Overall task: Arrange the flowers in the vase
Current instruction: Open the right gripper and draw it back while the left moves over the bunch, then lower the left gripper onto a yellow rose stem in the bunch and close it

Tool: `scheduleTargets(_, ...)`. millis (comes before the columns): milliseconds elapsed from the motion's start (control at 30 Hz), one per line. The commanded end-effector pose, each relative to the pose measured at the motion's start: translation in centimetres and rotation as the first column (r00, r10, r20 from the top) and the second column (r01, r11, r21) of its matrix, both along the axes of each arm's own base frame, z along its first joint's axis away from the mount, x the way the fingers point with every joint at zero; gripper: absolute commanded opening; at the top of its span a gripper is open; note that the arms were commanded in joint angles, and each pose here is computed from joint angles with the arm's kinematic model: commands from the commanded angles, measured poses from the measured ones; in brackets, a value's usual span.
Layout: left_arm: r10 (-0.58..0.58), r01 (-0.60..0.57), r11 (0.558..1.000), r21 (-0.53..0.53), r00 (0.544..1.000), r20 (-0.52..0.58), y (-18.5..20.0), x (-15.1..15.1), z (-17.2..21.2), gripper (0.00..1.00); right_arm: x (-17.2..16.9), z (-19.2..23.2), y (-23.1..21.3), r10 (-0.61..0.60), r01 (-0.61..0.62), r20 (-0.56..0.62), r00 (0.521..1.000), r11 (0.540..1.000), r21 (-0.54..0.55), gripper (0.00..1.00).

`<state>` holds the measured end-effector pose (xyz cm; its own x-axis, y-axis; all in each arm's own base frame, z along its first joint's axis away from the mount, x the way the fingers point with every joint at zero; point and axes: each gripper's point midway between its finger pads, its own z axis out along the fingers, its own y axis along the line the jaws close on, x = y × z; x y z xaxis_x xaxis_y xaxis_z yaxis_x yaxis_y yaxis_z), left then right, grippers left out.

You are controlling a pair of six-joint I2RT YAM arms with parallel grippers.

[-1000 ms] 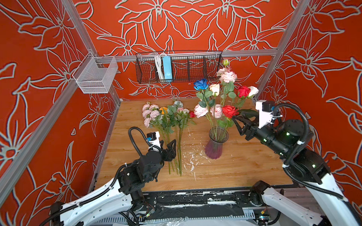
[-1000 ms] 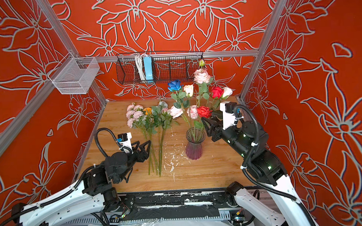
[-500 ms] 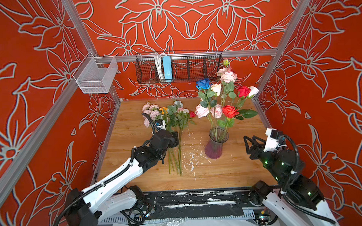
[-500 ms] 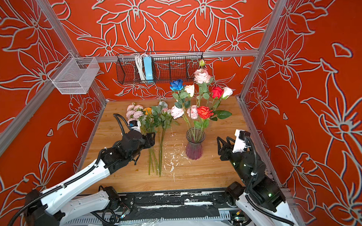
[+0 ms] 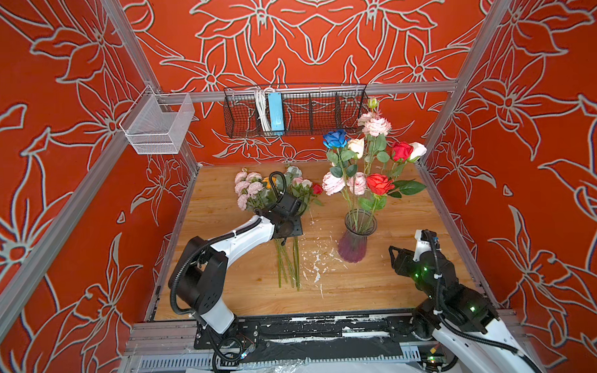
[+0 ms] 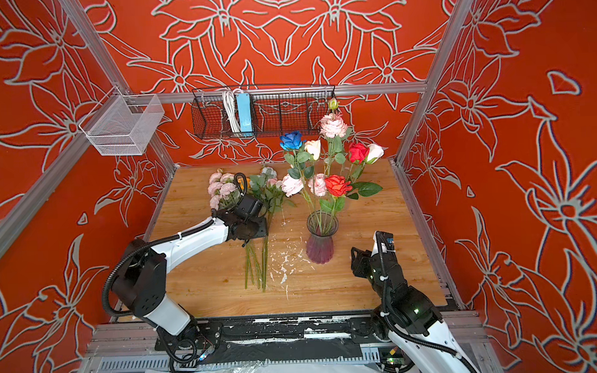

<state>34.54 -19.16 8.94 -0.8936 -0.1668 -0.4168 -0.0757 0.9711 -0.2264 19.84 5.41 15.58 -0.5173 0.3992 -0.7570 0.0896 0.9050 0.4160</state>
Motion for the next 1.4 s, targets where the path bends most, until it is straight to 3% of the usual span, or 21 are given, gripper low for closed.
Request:
scheduleTargets(0,-0.023,0.022,1.000,-0.021,1.000,-0.013,-0.2,-0.5,1.0,0.56,0.0,-0.3,0.9,0.019,-0.018,-0.022,1.000,0.998,0.052,0.53)
scheduleTargets(233,-0.023,0.021,0.997,0.081,0.999,0.028,1.8,0.0,3.7,0.57,0.0,1.0,1.9,0.092,-0.090,-0.030,0.995,0.995,0.036,0.56)
scheduleTargets(400,0.050,-0.051,0.993,0.111,0.999,0.009,4.5,0.5,3.9,0.55,0.3,0.6,2.3,0.098,-0.096,-0.033,0.995,0.994,0.048,0.56)
scheduleTargets(467,0.067,-0.065,0.993,0.102,0.998,-0.017,5.4,0.6,3.0,0.50,0.4,0.7,2.6,0.107,-0.105,-0.032,0.994,0.993,0.056,0.56)
scheduleTargets(600,0.051,-0.043,0.992,0.120,0.997,-0.060,5.9,1.1,1.4,0.29,0.7,0.7,3.0,0.114,-0.111,-0.039,0.993,0.992,0.061,0.55)
scheduleTargets(833,0.025,0.000,0.987,0.163,0.988,-0.152,5.6,1.6,-1.8,0.13,0.6,0.4,3.2,0.120,-0.115,-0.057,0.991,0.990,0.075,0.54)
scheduleTargets(1100,0.014,0.019,0.987,0.159,0.979,-0.202,5.6,0.4,-3.5,0.13,0.3,0.2,2.6,0.101,-0.097,-0.051,0.994,0.993,0.063,0.54)
scheduleTargets(1367,0.002,0.035,0.989,0.144,0.969,-0.247,5.7,-1.0,-5.0,0.19,0.7,0.0,3.1,0.113,-0.109,-0.061,0.992,0.992,0.062,0.54)
